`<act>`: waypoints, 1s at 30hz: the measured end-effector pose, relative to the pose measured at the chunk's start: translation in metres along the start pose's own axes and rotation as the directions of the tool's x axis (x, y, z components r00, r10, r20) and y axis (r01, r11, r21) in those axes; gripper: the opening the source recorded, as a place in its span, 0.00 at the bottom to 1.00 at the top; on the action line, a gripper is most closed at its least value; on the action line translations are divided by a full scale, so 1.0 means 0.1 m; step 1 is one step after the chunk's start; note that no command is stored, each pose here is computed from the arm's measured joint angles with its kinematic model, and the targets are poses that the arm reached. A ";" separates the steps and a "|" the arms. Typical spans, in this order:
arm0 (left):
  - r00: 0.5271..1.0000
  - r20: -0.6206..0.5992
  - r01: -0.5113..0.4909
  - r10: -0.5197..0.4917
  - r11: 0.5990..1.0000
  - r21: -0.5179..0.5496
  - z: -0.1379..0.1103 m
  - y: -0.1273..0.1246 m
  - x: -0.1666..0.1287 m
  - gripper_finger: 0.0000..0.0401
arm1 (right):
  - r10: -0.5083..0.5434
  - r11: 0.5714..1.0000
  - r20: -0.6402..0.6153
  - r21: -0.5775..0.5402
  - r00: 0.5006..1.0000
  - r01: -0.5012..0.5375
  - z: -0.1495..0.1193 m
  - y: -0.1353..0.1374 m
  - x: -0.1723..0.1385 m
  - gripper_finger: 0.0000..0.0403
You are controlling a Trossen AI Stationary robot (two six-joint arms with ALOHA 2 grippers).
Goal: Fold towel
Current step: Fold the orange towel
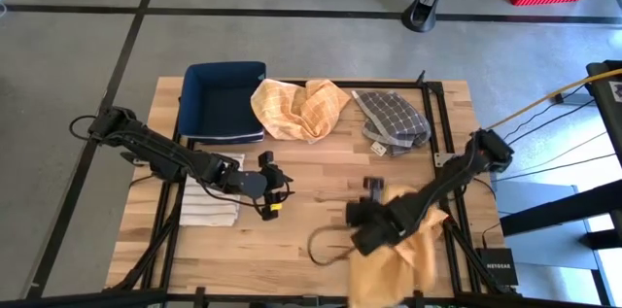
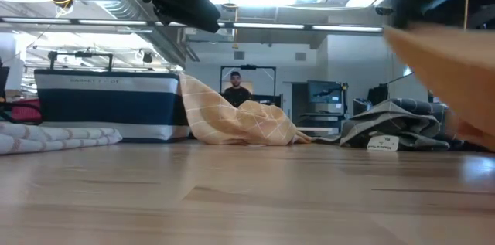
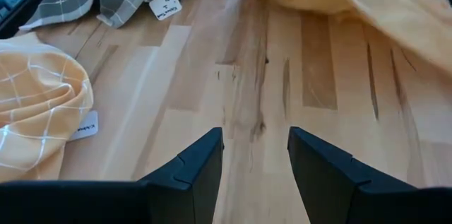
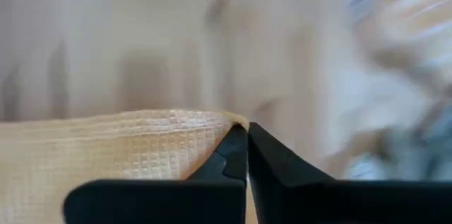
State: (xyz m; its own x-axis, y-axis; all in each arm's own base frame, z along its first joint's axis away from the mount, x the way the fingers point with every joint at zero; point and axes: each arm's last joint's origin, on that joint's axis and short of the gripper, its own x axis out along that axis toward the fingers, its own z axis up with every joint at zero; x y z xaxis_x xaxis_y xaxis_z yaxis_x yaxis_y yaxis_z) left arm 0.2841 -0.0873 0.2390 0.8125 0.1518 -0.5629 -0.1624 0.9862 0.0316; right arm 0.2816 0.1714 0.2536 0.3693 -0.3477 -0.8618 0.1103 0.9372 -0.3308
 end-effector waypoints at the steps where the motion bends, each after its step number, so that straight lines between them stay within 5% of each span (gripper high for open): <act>1: 1.000 0.001 0.001 -0.001 1.000 -0.003 0.00 0.00 0.00 0.39 | -0.039 0.999 0.047 0.026 0.998 0.038 0.08 -0.09 -0.06 0.02; 7: 0.999 -0.005 0.051 -0.051 0.998 -0.027 0.01 -0.02 0.00 0.39 | -0.242 0.966 0.192 0.137 0.951 0.218 0.45 -0.55 -0.24 0.01; 13: 0.996 -0.062 0.064 -0.066 0.998 -0.028 -0.05 -0.02 0.01 0.39 | -0.290 0.952 0.210 0.160 0.934 0.260 0.61 -0.78 -0.28 0.01; 22: 0.969 -0.245 0.023 -0.029 0.999 -0.028 -0.31 0.05 0.05 0.39 | -0.285 0.957 0.214 0.114 0.934 0.266 0.58 -0.72 -0.33 0.01; 30: 0.964 -0.265 -0.042 0.036 0.999 -0.019 -0.22 0.12 -0.12 0.39 | -0.220 0.975 0.253 0.073 0.942 0.208 0.49 -0.47 -0.45 0.01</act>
State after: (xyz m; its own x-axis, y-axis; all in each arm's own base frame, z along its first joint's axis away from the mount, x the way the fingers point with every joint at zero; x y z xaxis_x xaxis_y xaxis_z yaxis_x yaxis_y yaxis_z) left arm 0.2598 -0.0786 0.2281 0.6289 0.1643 -0.7600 -0.2073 0.9775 0.0399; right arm 0.3048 0.1441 0.3269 0.5574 -0.5266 -0.6419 0.2513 0.8439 -0.4741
